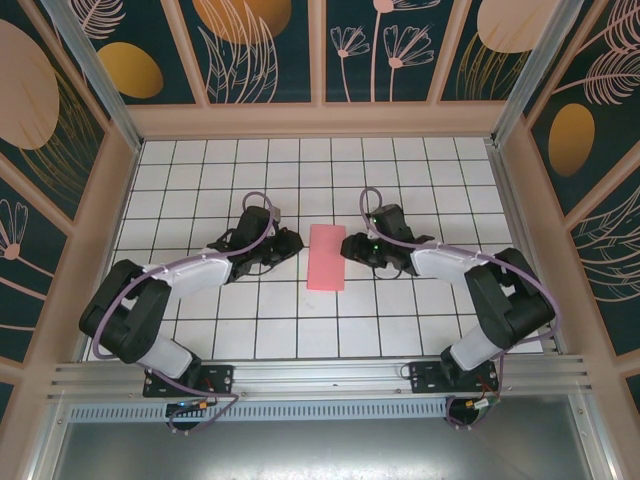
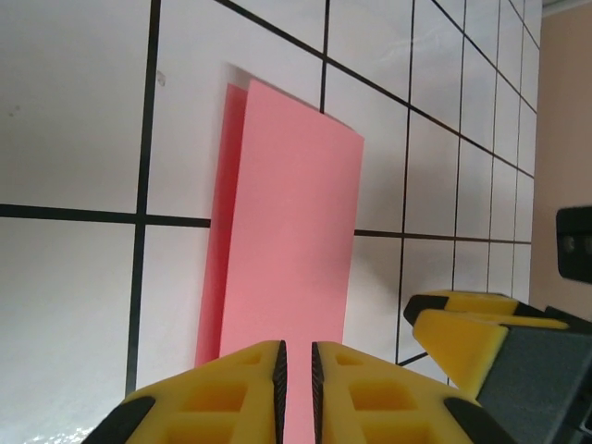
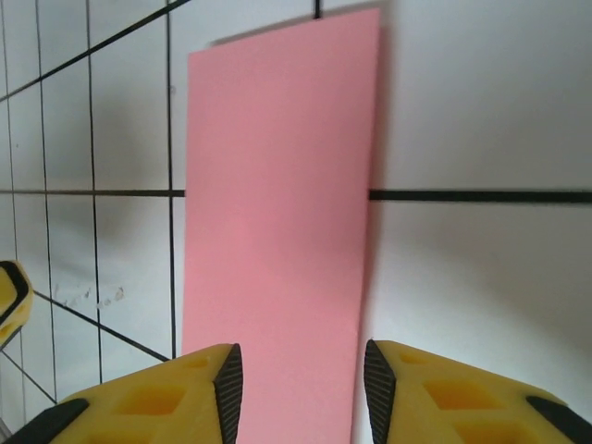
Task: Fold a paper plane with a square sheet of paper (pick it up from the middle)
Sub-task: Rotate the square sheet of paper at the center of the table, then fold the triangle a second time at the center of the table.
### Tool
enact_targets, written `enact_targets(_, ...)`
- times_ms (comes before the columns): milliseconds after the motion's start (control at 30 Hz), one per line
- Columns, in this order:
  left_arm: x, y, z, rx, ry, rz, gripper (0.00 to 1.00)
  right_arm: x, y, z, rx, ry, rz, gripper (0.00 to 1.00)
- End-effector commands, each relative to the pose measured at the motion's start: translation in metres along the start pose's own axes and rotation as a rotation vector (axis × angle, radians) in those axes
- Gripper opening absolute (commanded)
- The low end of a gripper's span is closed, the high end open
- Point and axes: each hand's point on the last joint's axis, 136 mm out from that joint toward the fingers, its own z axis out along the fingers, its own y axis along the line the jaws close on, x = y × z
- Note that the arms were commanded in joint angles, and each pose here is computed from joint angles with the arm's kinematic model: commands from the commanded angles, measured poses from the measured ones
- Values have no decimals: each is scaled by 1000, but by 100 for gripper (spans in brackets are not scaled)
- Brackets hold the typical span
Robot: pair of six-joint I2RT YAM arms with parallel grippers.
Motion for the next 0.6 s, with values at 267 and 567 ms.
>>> enact_targets(267,6,-9,10,76,67,-38,23,-6,13,-18,-131,-140,120,40)
enact_targets(567,12,-16,15,122,114,-53,32,8,24,-4,-177,-7,126,40)
